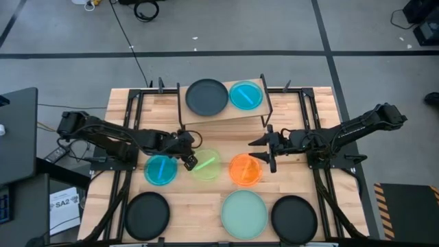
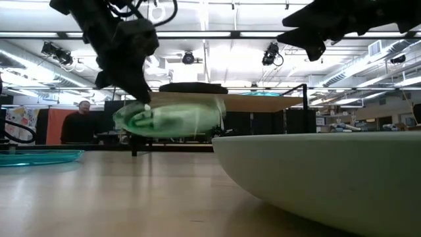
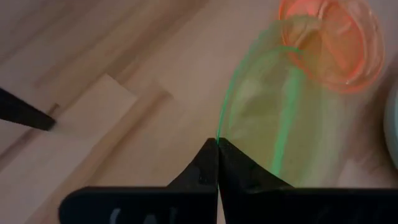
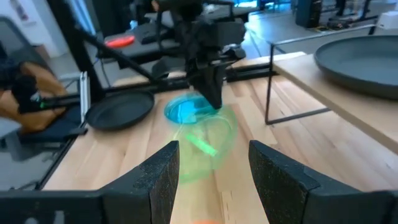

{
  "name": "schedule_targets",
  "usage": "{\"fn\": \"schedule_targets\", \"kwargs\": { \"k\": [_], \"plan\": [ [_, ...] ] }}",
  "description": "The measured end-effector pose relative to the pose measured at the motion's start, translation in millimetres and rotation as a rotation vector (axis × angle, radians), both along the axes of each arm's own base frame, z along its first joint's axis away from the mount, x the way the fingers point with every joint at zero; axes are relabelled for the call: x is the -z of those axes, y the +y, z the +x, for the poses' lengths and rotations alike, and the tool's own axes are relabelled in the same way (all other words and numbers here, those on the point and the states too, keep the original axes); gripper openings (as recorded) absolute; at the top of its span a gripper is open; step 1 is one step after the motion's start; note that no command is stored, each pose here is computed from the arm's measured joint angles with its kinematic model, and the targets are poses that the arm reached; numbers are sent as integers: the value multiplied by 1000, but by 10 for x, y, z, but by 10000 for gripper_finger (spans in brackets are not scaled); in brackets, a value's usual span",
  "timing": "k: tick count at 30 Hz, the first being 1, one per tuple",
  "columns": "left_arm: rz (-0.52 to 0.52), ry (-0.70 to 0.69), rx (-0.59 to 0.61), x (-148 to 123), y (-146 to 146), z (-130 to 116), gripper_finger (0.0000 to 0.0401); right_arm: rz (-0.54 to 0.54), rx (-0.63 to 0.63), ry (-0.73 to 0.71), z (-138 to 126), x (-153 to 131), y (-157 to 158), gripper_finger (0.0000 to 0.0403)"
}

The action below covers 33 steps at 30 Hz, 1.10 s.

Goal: Place and stack plates onto a shelf
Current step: Stack the green plate on top of the light blue plate on the shelf

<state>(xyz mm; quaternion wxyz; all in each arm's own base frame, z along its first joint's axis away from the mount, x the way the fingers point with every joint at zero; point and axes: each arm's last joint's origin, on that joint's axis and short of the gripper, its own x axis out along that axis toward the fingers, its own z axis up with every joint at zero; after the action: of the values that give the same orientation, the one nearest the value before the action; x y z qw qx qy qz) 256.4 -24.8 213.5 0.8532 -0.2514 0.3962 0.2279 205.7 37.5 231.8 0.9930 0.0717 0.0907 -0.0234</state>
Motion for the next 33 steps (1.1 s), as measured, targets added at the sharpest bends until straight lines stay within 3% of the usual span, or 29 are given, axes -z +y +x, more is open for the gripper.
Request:
{"fn": "schedule_targets", "kwargs": {
  "k": [11, 17, 33],
  "plan": [
    [48, -158, -54, -124, 15, 80, 0, 63, 144, -125, 218, 49, 5, 199],
    [76, -197, -83, -151, 24, 101, 0, 118, 247, -89, 328, 219, 4, 199],
    [101, -233, -111, -176, 32, 122, 0, 217, 266, -42, 542, 587, 56, 198]
  ]
}}
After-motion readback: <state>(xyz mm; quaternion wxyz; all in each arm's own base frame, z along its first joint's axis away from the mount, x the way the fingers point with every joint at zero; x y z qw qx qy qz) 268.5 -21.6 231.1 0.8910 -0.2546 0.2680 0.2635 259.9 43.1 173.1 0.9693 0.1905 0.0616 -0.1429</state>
